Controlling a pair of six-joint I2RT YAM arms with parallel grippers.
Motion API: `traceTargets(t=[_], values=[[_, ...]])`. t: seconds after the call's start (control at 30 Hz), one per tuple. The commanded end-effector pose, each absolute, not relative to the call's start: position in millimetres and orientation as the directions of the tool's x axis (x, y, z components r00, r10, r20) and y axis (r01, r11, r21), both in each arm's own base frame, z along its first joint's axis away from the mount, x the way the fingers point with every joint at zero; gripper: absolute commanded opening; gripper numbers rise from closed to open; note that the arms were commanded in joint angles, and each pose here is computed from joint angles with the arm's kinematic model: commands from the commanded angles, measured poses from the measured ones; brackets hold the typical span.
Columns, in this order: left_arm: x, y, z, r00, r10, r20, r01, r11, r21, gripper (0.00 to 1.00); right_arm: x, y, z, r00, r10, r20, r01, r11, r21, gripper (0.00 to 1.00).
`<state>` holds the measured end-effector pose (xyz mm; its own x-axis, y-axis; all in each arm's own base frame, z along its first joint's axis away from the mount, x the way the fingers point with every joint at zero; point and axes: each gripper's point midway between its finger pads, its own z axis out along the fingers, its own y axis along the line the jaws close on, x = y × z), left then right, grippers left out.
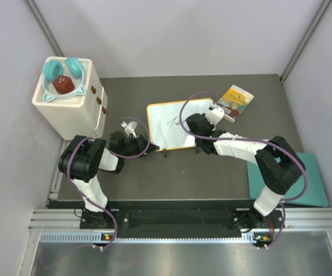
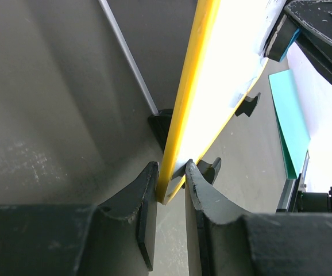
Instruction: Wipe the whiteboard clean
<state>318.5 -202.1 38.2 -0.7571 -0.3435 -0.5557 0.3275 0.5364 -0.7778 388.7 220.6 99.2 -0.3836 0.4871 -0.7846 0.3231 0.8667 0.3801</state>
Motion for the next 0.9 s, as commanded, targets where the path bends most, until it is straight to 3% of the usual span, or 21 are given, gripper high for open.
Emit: traceTargets(t=[0.0,0.23,0.57,0.87], values=[[321,-179,1,-0.764,-0.354,-0.540,0.197,0.669,-0.717,0.00,366,167,38,-0.485,0.423,-0.765,0.476,0.862,0.175,0.00],[323,-176,-1,-0.761,-0.365,-0.536,0.174,0.681,-0.711,0.00,346,170,31,-0.506,0.475,-0.720,0.497,0.843,0.206,0.00],[322,-178,-1,-0.764,-0.358,-0.537,0.185,0.675,-0.714,0.00,328,251,28,-0.609,0.251,-0.753,0.300,0.951,0.075,0.00],[322,-178,0,-0.764,-0.356,-0.538,0.189,0.674,-0.714,0.00,279,276,-14,-0.711,0.215,-0.669,0.238,0.969,0.058,0.00]])
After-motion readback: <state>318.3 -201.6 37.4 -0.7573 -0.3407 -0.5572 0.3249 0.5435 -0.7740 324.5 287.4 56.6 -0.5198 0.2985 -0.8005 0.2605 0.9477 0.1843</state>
